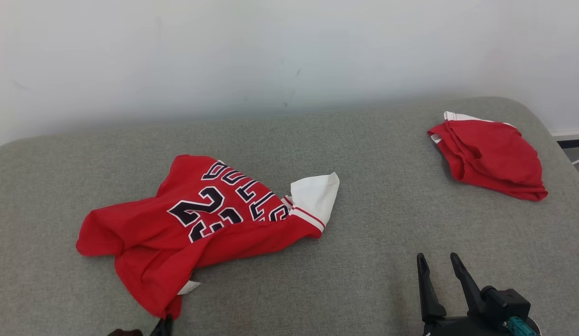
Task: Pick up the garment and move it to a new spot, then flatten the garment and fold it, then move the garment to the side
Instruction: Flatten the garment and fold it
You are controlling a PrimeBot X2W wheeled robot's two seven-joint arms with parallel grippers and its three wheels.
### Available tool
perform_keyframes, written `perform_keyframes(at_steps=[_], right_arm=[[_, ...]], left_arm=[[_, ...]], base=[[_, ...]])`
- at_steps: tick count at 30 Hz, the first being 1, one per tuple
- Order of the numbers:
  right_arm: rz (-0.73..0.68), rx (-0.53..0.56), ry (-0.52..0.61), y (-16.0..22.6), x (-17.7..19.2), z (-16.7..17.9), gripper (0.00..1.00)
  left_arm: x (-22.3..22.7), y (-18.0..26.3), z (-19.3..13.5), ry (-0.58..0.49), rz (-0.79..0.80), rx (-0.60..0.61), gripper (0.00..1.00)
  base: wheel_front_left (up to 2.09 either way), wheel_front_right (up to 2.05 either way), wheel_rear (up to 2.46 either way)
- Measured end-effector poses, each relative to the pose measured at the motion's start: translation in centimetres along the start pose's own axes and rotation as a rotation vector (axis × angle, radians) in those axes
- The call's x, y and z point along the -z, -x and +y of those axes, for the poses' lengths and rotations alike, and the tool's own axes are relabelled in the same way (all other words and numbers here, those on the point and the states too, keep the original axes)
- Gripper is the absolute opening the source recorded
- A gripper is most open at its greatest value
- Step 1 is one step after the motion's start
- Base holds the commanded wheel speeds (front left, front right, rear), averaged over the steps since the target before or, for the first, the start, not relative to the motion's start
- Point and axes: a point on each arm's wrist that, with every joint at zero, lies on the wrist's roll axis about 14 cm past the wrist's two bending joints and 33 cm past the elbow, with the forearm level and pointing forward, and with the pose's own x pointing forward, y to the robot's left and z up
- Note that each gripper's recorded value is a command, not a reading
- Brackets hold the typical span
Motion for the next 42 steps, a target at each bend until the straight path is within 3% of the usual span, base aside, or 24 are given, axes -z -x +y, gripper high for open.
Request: perform_keyframes(at_steps=[7, 12, 16, 21, 22, 23, 32, 42], right_arm=[[0.005, -0.01, -0.002, 0.1, 0.2, 0.3, 1.0], [0.009, -0.02, -0.006, 0.0, 0.4, 0.7, 1.0], [0.016, -0.046, -0.011, -0.3, 0.6, 1.5, 1.0], [0.021, -0.074, -0.017, -0.7, 0.8, 2.4, 1.0], [0.021, -0.077, -0.017, -0.8, 0.8, 2.6, 1.0], [0.02, -0.079, -0.018, -0.9, 0.8, 2.6, 1.0], [0.023, -0.112, -0.015, -1.8, 0.9, 3.5, 1.0], [0.016, -0.229, 0.05, -4.5, -0.1, 5.9, 1.0]], left_arm=[[-3.0, 0.1, 2.3, -0.034, -0.091, -0.067, 0.0], [-5.5, 1.8, 6.3, -0.196, -0.159, -0.128, 0.0], [-6.2, 3.0, 6.7, -0.256, -0.169, -0.115, 0.0], [-4.0, 4.7, 6.8, -0.226, -0.095, -0.122, 0.0], [-3.4, 4.9, 6.7, -0.205, -0.078, -0.121, 0.33], [-2.8, 5.1, 6.6, -0.189, -0.057, -0.122, 1.0], [-3.3, 6.5, 5.7, -0.043, -0.132, -0.146, 1.0], [-8.4, 7.8, 6.8, -0.012, -0.325, -0.247, 1.0]], base=[[0.0, 0.0, 0.0], [0.0, 0.0, 0.0], [0.0, 0.0, 0.0], [0.0, 0.0, 0.0], [0.0, 0.0, 0.0], [0.0, 0.0, 0.0], [0.0, 0.0, 0.0], [0.0, 0.0, 0.0]])
